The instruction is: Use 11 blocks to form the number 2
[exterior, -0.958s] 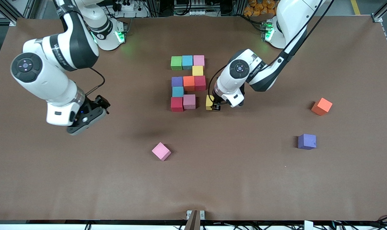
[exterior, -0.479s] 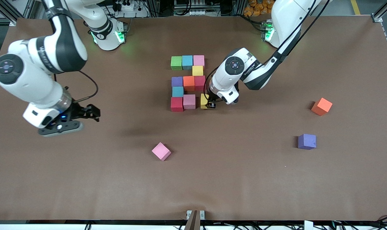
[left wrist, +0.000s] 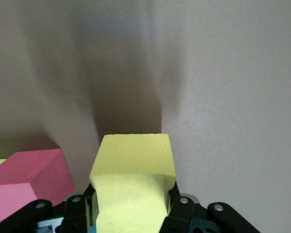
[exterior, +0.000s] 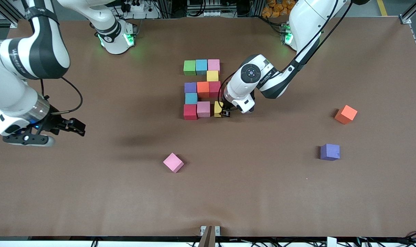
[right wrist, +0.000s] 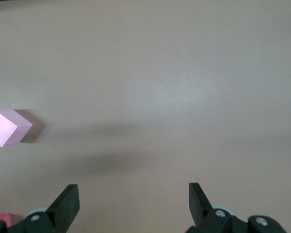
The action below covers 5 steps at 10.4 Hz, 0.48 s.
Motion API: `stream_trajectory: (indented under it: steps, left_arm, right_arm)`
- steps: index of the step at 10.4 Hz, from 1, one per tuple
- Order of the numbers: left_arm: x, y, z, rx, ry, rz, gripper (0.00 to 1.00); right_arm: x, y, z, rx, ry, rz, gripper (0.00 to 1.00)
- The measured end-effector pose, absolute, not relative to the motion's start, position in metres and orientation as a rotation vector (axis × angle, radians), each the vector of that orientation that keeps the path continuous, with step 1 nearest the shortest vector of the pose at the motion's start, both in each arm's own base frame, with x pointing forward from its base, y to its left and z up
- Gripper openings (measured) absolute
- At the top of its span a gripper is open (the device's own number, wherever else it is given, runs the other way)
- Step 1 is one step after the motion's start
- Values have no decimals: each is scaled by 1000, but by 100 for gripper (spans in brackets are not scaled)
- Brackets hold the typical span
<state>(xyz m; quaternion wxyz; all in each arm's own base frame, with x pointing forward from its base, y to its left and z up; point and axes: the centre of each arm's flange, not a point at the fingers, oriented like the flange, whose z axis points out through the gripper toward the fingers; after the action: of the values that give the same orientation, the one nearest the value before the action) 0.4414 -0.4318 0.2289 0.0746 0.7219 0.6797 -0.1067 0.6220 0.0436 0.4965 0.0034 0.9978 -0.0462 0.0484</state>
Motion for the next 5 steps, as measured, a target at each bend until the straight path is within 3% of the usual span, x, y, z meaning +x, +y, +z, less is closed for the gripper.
stream_trajectory:
  steps: [5]
  left_arm:
    - [444,-431,223,2145,2038,-327,55]
  right_arm:
    - [604,1,547,3129,-167,246,100]
